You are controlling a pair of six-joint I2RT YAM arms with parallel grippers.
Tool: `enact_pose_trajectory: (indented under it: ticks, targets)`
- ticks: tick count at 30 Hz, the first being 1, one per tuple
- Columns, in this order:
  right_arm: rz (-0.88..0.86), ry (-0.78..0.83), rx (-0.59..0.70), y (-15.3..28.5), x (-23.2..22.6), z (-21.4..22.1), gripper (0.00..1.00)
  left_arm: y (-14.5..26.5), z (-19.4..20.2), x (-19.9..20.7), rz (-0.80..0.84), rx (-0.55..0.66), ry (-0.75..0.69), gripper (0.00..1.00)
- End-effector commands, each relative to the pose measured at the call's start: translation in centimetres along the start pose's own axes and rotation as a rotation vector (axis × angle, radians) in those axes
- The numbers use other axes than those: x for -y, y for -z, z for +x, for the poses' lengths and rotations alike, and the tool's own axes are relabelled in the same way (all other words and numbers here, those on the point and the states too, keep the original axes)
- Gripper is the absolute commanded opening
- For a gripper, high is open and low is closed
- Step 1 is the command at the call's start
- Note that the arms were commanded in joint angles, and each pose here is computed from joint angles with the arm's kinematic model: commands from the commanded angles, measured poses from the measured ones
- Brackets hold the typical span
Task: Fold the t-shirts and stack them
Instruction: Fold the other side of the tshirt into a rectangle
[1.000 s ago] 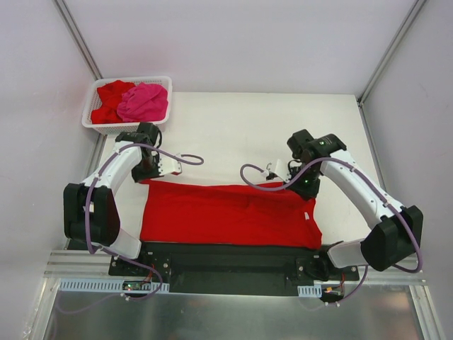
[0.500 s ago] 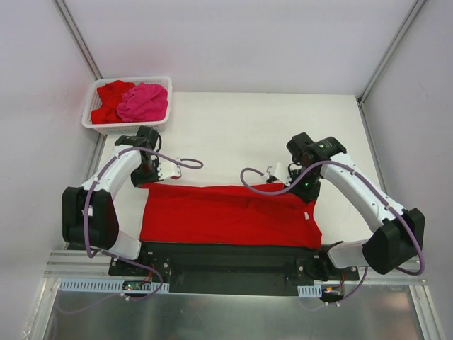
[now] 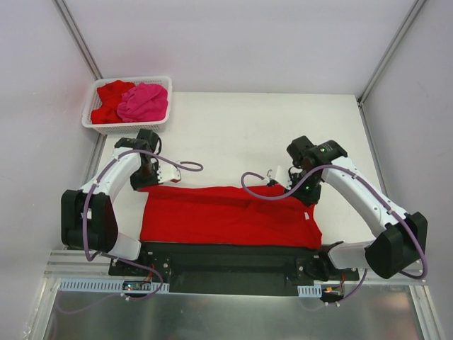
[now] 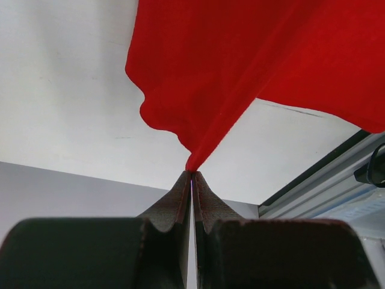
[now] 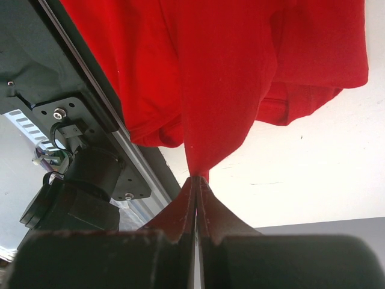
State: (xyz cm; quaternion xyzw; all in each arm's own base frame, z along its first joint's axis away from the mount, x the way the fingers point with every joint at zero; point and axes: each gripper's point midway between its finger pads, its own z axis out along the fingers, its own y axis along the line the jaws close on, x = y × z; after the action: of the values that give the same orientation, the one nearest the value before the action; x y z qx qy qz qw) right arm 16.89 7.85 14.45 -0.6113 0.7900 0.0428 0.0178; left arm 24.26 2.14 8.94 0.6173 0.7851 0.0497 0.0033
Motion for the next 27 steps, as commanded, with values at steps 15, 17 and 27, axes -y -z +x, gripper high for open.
enact_pose_trajectory:
  ticks: [15,17,27]
  targets:
    - [-0.030,0.015,-0.070,2.3,-2.7,2.8,0.01,2.0,0.8,2.0,0.003,-0.042,0.018,0.00]
    - [-0.027,0.025,-0.071,2.4,-2.7,2.9,0.01,2.2,0.5,2.0,-0.003,-0.040,0.016,0.00]
    - [-0.075,0.028,-0.099,0.6,-3.4,3.3,0.01,0.7,0.5,3.5,0.063,-0.070,0.056,0.00]
